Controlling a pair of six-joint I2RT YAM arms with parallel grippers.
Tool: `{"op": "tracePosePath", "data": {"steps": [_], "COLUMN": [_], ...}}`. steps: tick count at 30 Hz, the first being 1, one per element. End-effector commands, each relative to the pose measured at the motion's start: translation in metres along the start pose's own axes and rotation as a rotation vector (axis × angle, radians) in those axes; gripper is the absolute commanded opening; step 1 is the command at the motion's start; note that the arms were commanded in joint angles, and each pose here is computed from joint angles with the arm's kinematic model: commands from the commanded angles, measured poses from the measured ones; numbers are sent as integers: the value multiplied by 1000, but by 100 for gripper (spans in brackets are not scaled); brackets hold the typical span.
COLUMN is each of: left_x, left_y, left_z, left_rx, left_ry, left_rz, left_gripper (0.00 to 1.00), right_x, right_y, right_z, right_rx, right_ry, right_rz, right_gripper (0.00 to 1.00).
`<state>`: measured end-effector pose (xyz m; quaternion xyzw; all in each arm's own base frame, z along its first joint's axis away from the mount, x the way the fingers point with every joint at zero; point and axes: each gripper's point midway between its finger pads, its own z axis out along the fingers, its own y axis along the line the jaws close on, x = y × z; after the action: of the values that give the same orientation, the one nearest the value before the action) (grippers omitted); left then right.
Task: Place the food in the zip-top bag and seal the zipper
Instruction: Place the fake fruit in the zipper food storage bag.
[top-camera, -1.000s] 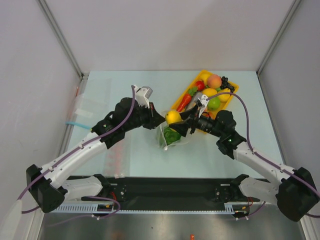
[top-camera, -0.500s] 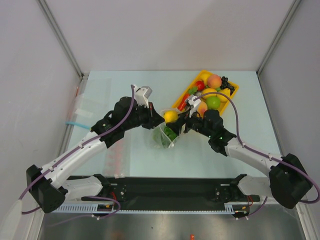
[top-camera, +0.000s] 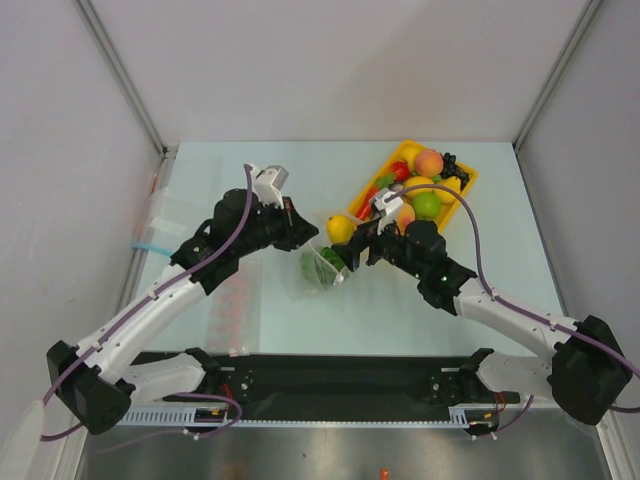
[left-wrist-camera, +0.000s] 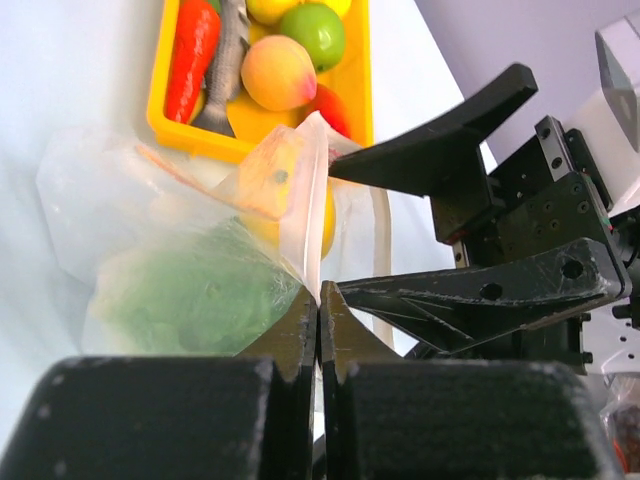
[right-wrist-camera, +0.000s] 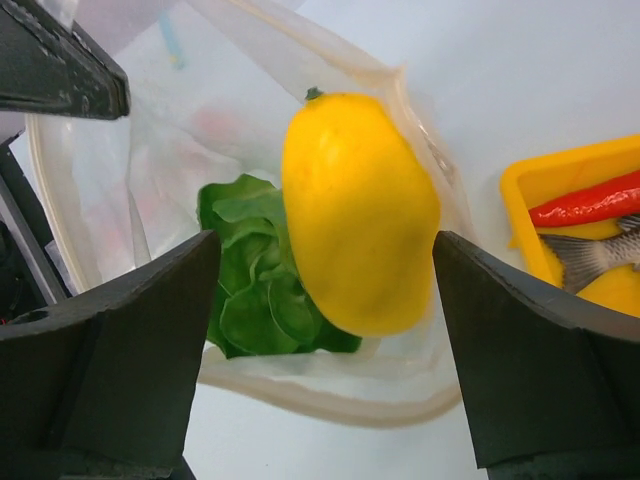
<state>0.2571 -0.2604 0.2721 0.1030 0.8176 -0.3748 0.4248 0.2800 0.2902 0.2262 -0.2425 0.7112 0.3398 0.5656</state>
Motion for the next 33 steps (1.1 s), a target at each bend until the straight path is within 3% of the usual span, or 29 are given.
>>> {"op": "tracePosePath", "data": {"steps": [1,8,12,19,28,31,33], "left_x": [-29,-35,-36,-42,-47,-46,-46], "left_y": [-12,-2,1,11,11,11,12], "left_z": [-17,-21,-22,-26,-29,-29,-29], "left_rx": [42,-3,-17,-69,-78,-80,-84], "left_ry": [-117,-165,-173,-216,-238,-234,-234], "left_rz": [-1,7,8,14,19,18,19], "left_gripper": [0,0,0,0,0,0,0], "right_x": [-44,-64,-65,-40,-26,-18,-8], "right_y": [5,8,1,-22,-22,-24,-25], "right_z": [-7,-18,-20,-9,-3,3,9], "right_rx": [24,62,110,270,273,280,286], "right_ry": [-89,-86,-77,83,165,198,234], "right_rz": [5,47,72,174,170,174,180], "right_gripper": [90,82,72,70,58,53,40]}}
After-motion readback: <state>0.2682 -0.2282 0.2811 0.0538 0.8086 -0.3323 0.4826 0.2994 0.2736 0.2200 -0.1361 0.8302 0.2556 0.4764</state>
